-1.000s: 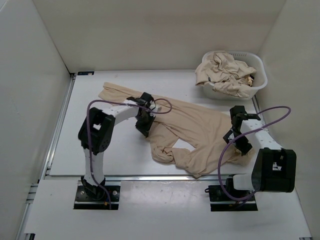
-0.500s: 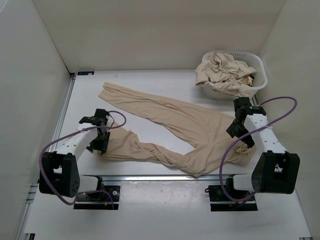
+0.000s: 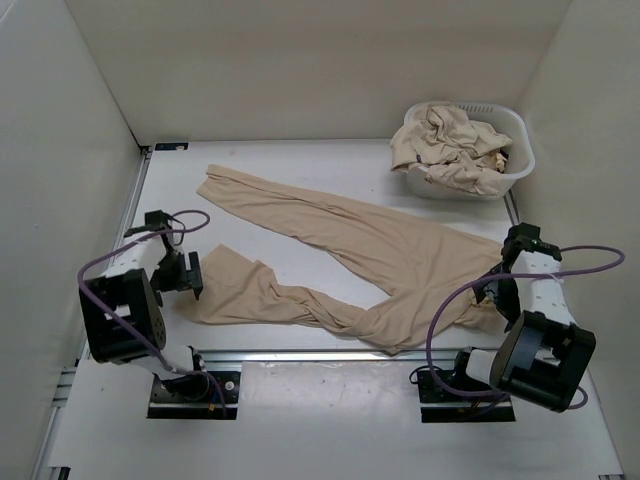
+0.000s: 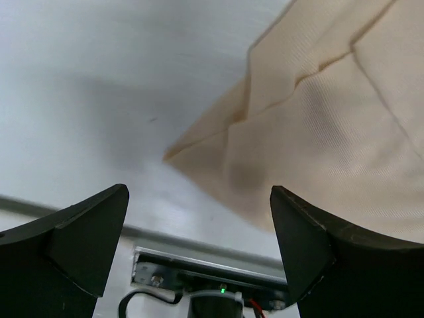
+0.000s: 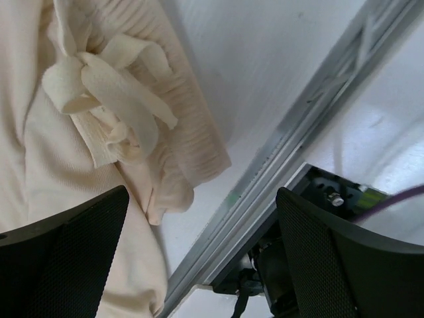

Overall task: Fold and stack the trousers
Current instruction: Flatten the trousers out

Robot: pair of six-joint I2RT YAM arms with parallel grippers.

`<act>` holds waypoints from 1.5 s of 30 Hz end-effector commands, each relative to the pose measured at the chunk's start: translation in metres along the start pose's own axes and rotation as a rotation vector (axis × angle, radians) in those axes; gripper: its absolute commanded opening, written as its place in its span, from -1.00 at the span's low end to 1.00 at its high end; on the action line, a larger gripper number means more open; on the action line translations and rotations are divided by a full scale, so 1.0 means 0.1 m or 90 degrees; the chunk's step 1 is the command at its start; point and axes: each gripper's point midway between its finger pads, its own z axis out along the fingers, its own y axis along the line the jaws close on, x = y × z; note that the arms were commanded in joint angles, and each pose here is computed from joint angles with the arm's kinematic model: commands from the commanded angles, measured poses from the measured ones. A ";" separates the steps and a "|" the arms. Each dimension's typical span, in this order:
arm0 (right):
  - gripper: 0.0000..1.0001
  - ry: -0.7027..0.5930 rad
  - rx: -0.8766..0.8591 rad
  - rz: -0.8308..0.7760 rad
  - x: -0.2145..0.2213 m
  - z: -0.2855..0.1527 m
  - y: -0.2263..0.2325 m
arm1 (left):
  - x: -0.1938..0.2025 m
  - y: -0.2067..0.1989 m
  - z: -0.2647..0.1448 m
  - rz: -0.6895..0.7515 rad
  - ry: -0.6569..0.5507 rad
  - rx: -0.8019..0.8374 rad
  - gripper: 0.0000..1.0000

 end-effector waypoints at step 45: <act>0.72 0.167 -0.184 0.006 1.03 -0.16 0.01 | -0.26 0.90 -0.30 -0.219 -0.048 -0.037 -0.72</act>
